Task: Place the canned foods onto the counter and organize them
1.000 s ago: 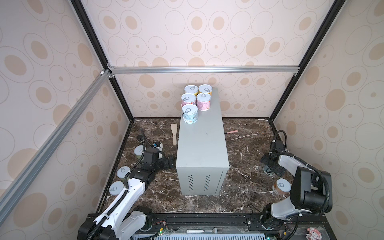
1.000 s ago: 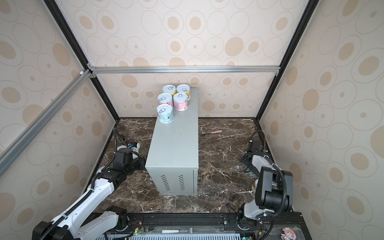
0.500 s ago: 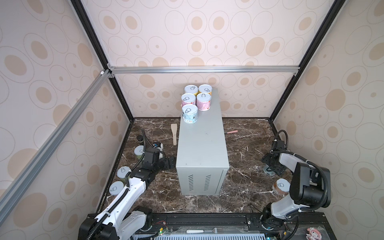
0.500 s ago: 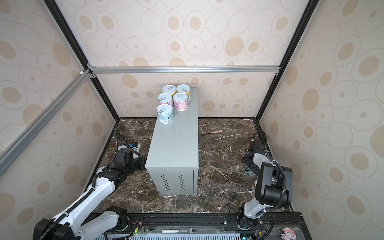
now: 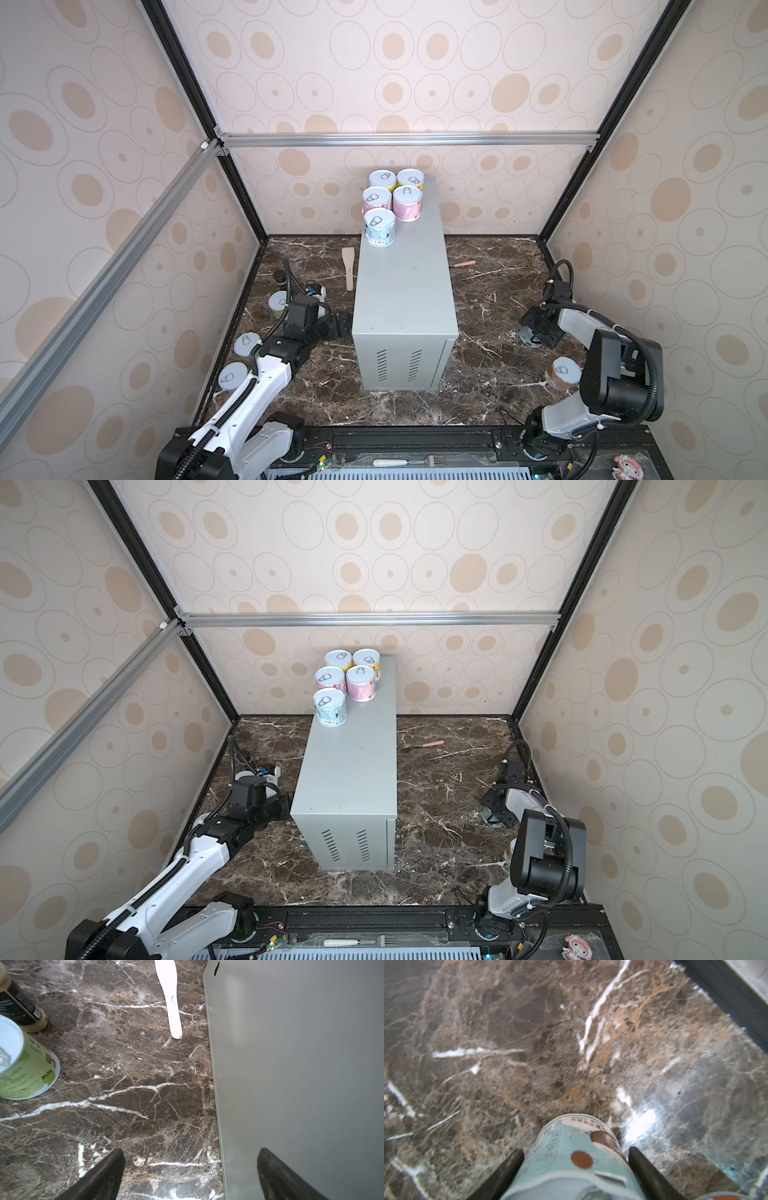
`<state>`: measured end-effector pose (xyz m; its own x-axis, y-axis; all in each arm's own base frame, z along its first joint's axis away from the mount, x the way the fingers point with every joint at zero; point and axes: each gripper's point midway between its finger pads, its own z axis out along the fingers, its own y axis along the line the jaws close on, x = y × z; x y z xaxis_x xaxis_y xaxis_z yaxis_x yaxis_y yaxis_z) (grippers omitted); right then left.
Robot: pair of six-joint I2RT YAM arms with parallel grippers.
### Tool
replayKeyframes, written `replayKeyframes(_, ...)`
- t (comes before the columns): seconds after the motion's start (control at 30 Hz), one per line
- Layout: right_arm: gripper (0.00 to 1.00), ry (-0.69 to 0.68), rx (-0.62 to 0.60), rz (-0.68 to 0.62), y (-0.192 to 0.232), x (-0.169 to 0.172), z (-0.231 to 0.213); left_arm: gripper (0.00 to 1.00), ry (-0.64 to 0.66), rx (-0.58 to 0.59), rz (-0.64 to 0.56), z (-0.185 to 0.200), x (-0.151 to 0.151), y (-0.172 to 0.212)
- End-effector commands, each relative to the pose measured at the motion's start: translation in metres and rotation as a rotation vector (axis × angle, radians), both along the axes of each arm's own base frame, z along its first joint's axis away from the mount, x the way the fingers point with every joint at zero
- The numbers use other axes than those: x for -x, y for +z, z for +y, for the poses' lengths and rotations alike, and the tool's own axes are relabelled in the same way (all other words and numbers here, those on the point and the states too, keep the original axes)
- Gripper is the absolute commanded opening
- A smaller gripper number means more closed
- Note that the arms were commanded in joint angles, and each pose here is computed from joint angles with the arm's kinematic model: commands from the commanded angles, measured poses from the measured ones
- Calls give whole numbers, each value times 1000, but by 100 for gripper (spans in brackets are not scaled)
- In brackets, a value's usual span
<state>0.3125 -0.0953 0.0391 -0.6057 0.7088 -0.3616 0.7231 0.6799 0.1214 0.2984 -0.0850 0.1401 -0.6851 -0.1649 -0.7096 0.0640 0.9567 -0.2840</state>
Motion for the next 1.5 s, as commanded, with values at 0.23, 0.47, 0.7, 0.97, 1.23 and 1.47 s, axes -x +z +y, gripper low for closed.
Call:
replayKeyframes(0.23, 58, 146, -27, -135, 53, -6, 33, 99, 8, 4, -90, 4, -1, 27)
replayKeyframes(0.47, 57, 235, -70, -245, 97, -1, 55, 99, 16, 5, -124, 6, 0, 37)
replayKeyframes(0.7, 55, 344, -91, -360, 152, 6, 80, 99, 42, -21, -154, 13, -2, 52)
replayKeyframes(0.97, 55, 462, -99, -552, 230, 11, 112, 99, 44, -7, -227, 12, -6, 95)
replayKeyframes(1.23, 56, 668, -137, -630, 307, 22, 154, 99, 47, -55, -286, 17, -11, 141)
replayKeyframes(1.47, 56, 870, -96, -620, 358, 34, 193, 99, 49, -73, -284, 18, -16, 147)
